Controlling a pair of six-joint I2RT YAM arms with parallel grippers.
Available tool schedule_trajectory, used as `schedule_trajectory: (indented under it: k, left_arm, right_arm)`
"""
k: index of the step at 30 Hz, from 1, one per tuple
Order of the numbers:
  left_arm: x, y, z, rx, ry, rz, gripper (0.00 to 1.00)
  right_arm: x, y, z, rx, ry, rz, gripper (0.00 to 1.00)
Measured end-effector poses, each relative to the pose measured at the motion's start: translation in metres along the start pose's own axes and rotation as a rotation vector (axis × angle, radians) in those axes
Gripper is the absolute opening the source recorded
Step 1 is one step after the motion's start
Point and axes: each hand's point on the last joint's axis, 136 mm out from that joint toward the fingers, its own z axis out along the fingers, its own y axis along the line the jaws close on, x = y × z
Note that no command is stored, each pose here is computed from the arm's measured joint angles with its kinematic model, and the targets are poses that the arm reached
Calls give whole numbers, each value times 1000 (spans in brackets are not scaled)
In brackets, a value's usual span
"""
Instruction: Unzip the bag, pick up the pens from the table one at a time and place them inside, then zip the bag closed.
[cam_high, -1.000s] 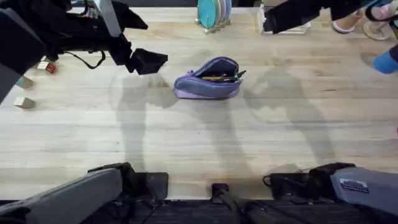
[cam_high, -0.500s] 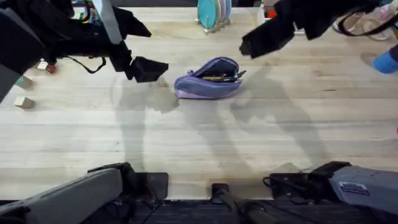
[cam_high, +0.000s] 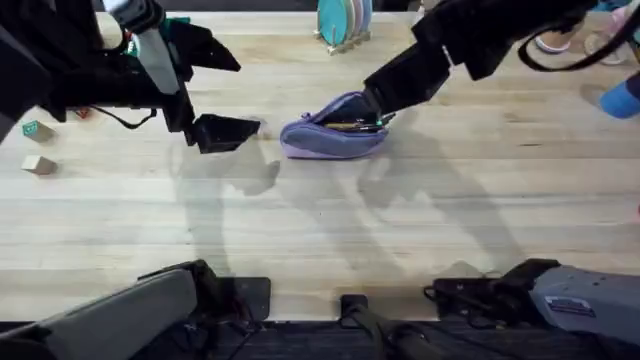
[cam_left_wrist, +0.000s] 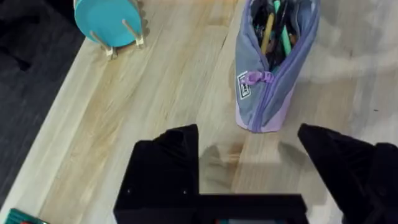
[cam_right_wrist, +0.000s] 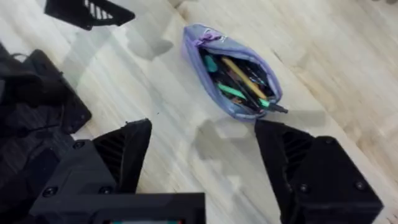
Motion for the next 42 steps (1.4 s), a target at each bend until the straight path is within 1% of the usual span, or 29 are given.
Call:
schedule_trajectory:
  k: [5, 10, 13, 16, 20, 22, 26, 29, 32, 36, 42]
  left_arm:
    - [2, 1, 0, -4, 14, 32, 993]
    - [6, -2, 0, 6, 33, 25, 993]
    - [6, -2, 0, 6, 33, 27, 993]
    - [6, -2, 0, 7, 32, 37, 993]
    - [5, -8, 0, 30, 13, 60, 993]
    - [8, -8, 0, 38, -2, 63, 993]
    - [23, -3, 3, 52, -19, 31, 993]
    - [34, 0, 7, 63, -36, -12, 993]
    - [41, 2, 10, 75, -56, -31, 993]
    - [45, 1, 16, 94, -76, -39, 993]
    - [57, 1, 25, 125, -84, -73, 993]
  right_arm:
    - [0, 11, 5, -22, 13, -14, 995]
    - [-2, 10, 7, -22, 11, -13, 995]
    - [-9, 9, 8, -17, -16, -10, 996]
    - [-15, 6, 14, -15, -26, 8, 996]
    - [-20, 0, 28, -18, -15, 48, 996]
    - [-20, -2, 36, -19, -3, 71, 996]
    - [-20, -1, 46, -26, 21, 91, 996]
    - [-24, 4, 57, -16, 46, 76, 996]
    - [-37, 9, 70, -5, 59, 47, 996]
    - [-51, 14, 90, -2, 74, 22, 996]
    - [-60, 6, 120, 8, 85, 25, 996]
